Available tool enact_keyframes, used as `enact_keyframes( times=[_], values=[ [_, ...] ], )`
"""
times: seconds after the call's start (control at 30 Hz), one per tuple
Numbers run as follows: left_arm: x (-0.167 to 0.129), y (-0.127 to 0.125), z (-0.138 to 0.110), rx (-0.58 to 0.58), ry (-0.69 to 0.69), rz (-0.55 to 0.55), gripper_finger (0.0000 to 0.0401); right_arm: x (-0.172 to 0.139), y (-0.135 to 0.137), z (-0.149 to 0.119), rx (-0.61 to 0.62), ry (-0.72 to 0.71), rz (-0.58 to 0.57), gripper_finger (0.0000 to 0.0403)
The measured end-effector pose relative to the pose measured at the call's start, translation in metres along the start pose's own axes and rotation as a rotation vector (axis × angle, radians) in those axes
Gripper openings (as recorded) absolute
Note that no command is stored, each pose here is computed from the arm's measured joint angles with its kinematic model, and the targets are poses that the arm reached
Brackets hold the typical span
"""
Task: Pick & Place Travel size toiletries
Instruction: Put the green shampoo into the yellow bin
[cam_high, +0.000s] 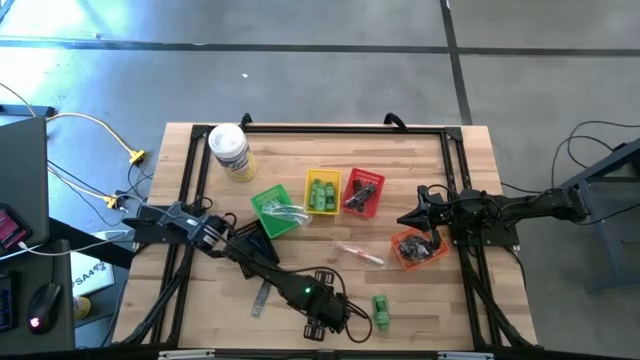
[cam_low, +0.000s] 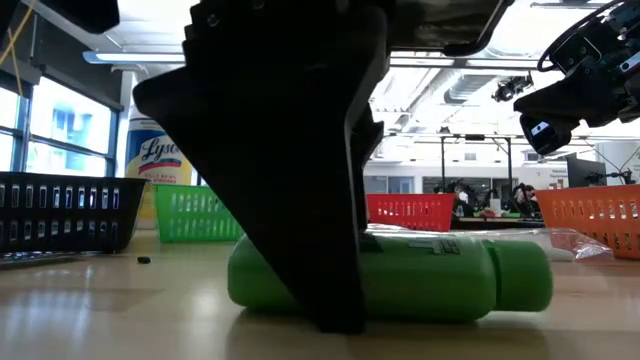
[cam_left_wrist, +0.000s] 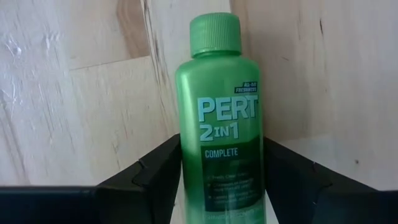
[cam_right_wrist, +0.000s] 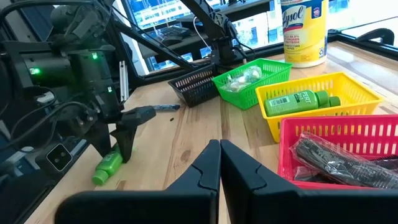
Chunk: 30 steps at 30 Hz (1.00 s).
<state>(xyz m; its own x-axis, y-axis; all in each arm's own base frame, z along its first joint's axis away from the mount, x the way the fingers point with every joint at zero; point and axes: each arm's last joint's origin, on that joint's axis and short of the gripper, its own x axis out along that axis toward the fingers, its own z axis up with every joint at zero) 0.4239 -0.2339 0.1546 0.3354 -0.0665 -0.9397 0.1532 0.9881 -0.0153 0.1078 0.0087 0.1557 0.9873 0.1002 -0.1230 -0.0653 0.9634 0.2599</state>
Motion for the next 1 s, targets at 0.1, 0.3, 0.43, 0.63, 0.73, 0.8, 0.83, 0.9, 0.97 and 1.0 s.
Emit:
enact_keyframes(
  times=[0.1, 0.3, 0.43, 0.63, 0.73, 0.8, 0.83, 0.9, 0.97, 1.0],
  values=[
    [0.001, 0.0, 0.0, 0.001, -0.003, 0.001, 0.0189, 0.0, 0.0, 0.0, 0.0, 0.0, 0.0, 0.0002],
    [-0.001, 0.0, 0.0, 0.071, -0.003, 0.002, 0.0133, 0.0, 0.0, 0.0, 0.0, 0.0, 0.0, 0.0002],
    [-0.008, -0.004, 0.004, 0.154, 0.004, -0.007, 0.0126, 0.0, 0.0, 0.0, 0.0, 0.0, 0.0, 0.0002],
    [-0.04, -0.01, 0.013, 0.332, -0.029, -0.003, 0.0126, 0.0, 0.0, 0.0, 0.0, -0.001, 0.001, 0.0002],
    [-0.075, -0.007, 0.016, 0.367, -0.088, -0.007, 0.0127, 0.0, 0.0, 0.0, 0.0, 0.0, 0.004, 0.0002],
    [-0.095, -0.001, 0.018, 0.386, -0.123, 0.006, 0.0128, 0.0, 0.0, 0.0, 0.0, -0.002, 0.004, 0.0002],
    [-0.103, 0.001, 0.018, 0.396, -0.125, 0.011, 0.0128, 0.0, 0.0, 0.001, -0.001, -0.005, 0.004, 0.0002],
    [-0.122, 0.01, 0.018, 0.418, -0.144, 0.016, 0.0129, 0.0, 0.0, 0.001, -0.001, -0.006, 0.005, 0.0002],
    [-0.145, 0.018, 0.015, 0.414, -0.159, 0.022, 0.0129, 0.0, 0.0, 0.001, -0.001, -0.012, 0.005, 0.0002],
    [-0.156, 0.023, 0.015, 0.41, -0.175, 0.021, 0.0129, 0.0, 0.0, 0.001, -0.001, -0.01, 0.005, 0.0002]
  ],
)
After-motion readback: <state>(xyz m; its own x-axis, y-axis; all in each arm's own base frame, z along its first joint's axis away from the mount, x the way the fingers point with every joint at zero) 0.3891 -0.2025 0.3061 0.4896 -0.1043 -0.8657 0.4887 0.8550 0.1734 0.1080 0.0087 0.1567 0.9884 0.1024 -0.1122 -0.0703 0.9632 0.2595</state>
